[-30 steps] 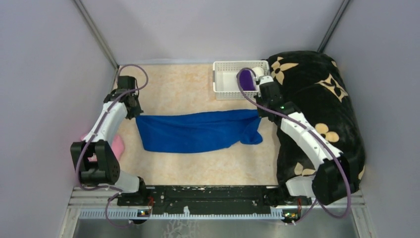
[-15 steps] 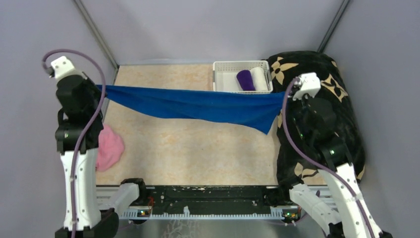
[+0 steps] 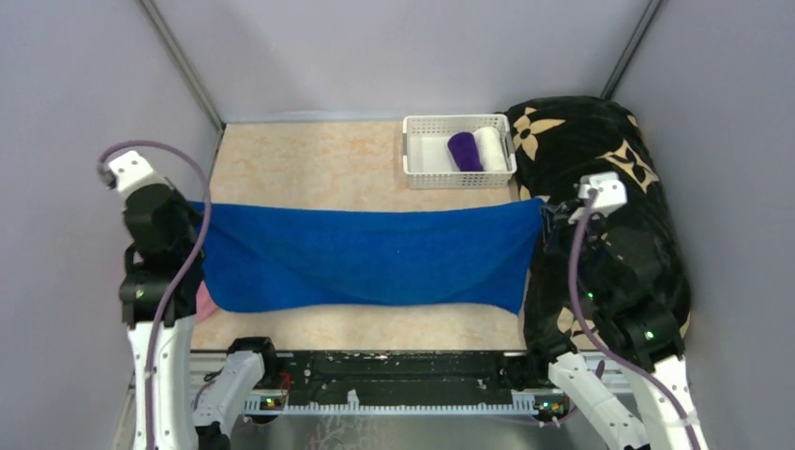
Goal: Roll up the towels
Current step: Flatten out the towel at the center of the board.
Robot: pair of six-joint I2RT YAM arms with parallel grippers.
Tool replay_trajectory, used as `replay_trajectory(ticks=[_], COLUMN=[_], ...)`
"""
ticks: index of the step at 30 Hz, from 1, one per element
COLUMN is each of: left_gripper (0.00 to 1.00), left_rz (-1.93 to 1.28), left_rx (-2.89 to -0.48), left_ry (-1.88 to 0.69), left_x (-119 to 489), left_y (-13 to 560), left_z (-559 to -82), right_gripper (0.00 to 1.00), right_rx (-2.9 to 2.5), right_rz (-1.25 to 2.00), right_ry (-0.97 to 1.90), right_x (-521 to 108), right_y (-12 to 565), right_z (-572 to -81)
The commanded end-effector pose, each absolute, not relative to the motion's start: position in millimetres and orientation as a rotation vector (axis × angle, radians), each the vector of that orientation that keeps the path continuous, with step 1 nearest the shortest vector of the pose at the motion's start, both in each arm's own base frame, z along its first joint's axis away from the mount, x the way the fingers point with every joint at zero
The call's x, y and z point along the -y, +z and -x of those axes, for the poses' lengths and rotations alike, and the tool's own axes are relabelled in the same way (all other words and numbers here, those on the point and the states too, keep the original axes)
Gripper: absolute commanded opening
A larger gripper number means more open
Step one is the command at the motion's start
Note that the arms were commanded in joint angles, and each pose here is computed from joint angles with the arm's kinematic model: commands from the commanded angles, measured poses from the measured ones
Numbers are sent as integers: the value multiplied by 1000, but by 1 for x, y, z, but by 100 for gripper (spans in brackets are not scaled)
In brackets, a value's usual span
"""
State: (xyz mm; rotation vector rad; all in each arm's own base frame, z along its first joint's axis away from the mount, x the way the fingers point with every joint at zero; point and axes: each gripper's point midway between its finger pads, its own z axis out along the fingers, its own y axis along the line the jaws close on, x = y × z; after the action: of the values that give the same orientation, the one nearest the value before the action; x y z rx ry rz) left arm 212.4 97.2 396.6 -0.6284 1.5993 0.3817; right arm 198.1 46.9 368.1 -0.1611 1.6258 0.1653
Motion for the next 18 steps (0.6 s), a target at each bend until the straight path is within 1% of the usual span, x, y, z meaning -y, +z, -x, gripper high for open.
replay_trajectory(ticks=[1, 5, 9, 14, 18], left_gripper=[0, 0, 0, 0, 0], left_rz=[555, 475, 441, 407, 361], left_rx=[-1827, -2021, -2157, -2250, -2222], left_ry=[420, 344, 298, 247, 223], left_x=[-92, -74, -64, -55, -52], left_y=[314, 249, 204, 170, 165], left_z=[-262, -316, -369, -428, -466], right_gripper=[0, 0, 0, 0, 0], right_rx=[-1832, -1902, -1890, -1833, -1831], right_rz=[73, 71, 69, 30, 61], right_ry=[134, 63, -51, -105, -152], right_x=[-56, -64, -53, -29, -15], right_y=[299, 246, 208, 189, 179], right_z=[-244, -288, -328, -371, -397])
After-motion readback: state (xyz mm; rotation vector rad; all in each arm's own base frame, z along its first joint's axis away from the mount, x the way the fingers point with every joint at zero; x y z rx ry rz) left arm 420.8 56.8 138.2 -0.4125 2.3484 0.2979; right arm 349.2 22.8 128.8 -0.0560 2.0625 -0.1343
